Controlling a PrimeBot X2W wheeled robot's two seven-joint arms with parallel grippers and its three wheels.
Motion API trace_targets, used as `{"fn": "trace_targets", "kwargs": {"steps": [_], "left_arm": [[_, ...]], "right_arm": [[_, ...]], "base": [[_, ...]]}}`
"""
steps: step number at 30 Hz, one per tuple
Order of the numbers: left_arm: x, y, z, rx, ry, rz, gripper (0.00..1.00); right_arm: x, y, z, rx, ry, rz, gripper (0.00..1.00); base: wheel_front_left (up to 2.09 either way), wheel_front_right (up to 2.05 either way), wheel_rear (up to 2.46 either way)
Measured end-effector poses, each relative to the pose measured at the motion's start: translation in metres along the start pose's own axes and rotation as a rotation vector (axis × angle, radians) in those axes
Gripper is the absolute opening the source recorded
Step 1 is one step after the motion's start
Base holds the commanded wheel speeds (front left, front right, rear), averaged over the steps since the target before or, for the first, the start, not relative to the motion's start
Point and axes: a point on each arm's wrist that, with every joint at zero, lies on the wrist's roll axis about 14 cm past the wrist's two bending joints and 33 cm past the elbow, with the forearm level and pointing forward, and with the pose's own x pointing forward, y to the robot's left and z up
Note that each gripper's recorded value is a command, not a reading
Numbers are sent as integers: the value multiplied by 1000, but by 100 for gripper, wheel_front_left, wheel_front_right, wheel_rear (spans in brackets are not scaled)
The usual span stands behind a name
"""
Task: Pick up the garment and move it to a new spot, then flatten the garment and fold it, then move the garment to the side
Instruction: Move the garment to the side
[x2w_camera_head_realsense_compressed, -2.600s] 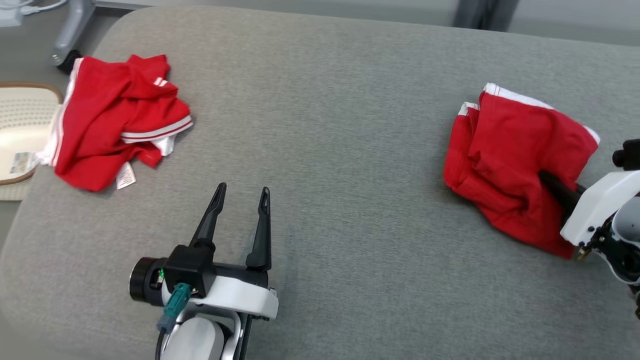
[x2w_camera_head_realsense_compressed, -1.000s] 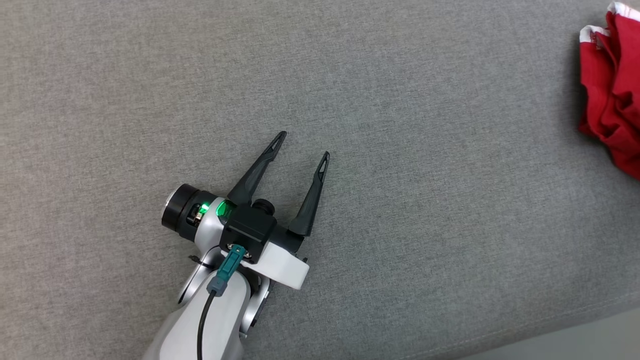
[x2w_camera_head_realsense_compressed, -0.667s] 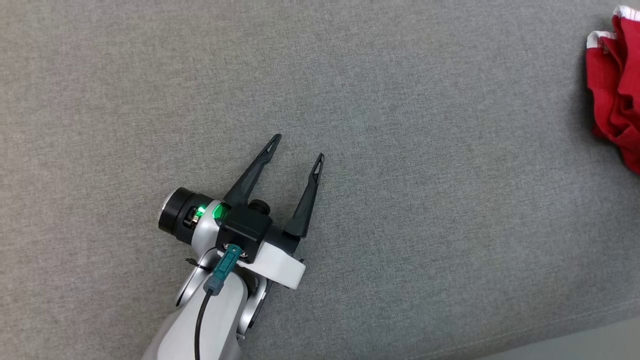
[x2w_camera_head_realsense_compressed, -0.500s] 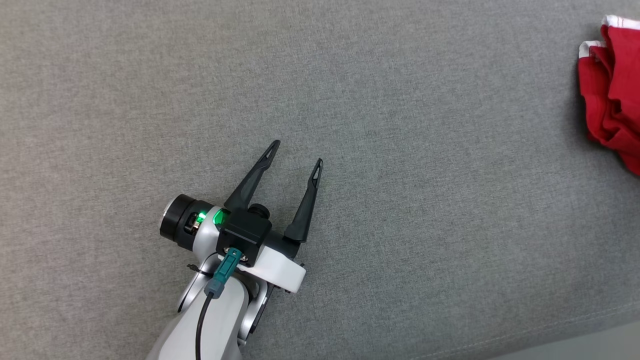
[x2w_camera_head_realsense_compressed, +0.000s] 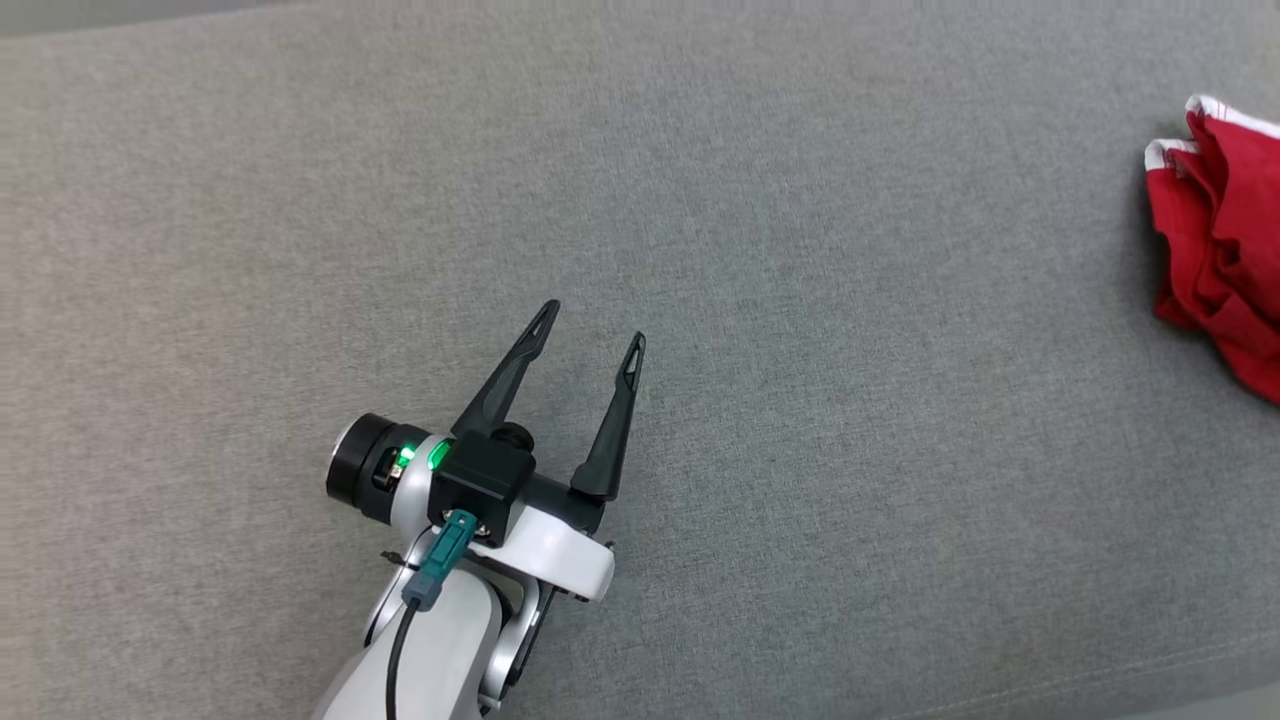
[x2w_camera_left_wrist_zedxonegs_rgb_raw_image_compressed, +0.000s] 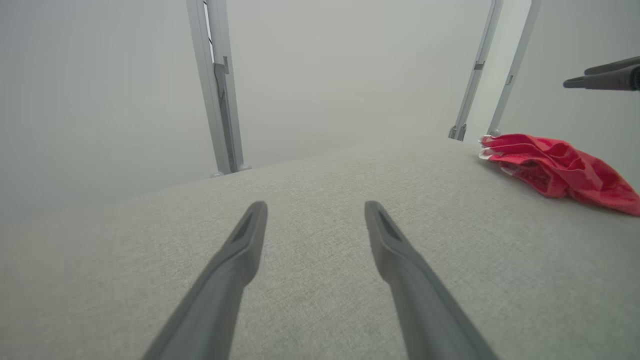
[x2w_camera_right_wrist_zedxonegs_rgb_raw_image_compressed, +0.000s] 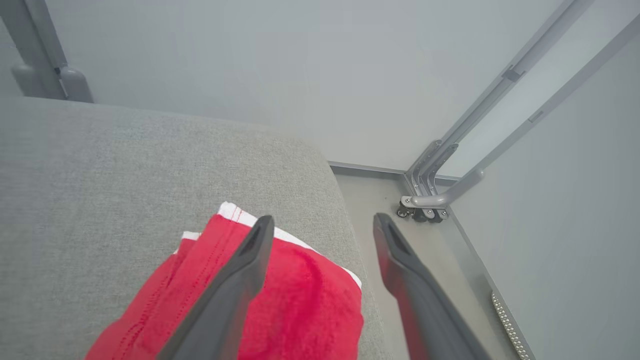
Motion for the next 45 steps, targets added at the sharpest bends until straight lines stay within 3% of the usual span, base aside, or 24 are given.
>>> {"fn": "trace_targets", "kwargs": {"steps": [13,22,32,45], "left_arm": [[-38,36,45,46,-84,171,100],[-76,77,65,55,-127,336,100],[-121,108,70,48,-135,486,100],[-140,111,62,49,-109,522,100]], "right_arm": [[-36,96,121,270,-421,269,100],[-85,172,105,393,-521,407,100],[-132,207,69,550,-530,368,100],[-154,236,39,459,-472,388,100]], "base": [[0,0,0],[0,0,0],[0,0,0],[0,0,0]]}}
